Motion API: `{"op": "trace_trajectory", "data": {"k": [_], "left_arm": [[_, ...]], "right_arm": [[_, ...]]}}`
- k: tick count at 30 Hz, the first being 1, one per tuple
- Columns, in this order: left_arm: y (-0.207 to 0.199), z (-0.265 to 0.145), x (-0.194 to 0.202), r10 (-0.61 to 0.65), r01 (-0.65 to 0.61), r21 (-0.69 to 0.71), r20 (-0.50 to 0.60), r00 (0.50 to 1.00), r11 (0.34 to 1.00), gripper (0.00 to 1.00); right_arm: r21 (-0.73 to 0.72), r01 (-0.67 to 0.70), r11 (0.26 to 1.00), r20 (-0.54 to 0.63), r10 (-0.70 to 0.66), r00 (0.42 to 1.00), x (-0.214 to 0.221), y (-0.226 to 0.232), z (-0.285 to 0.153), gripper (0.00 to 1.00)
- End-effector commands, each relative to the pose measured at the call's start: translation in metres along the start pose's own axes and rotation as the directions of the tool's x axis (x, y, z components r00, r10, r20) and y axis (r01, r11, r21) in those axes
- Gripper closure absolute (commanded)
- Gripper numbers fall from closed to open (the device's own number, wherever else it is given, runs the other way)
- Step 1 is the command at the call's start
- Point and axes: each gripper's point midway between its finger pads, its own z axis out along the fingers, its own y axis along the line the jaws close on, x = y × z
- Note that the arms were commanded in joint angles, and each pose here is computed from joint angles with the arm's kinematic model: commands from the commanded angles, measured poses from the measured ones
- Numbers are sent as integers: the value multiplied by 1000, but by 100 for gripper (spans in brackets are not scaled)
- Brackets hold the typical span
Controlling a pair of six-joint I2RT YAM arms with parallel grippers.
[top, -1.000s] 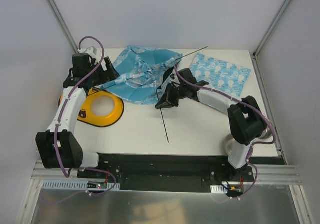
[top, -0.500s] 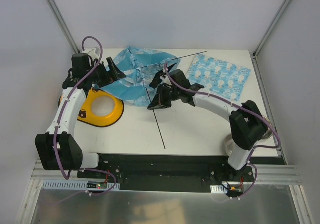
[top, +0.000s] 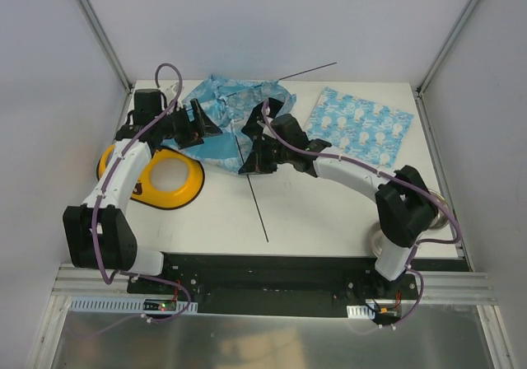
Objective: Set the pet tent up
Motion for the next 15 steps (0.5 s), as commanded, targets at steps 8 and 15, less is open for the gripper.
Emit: {"op": "trace_trajectory", "data": {"k": [8,15], "left_arm": [[-31,29,5,-29,30,91,-16,999,995,24],[-23,46,-3,-117,118,68,-10,993,991,49]], "right_arm": [[-58,194,979,277,-171,945,-82,42,14,100],[-56,190,980,264,-169,950,-83,43,21,100]]}}
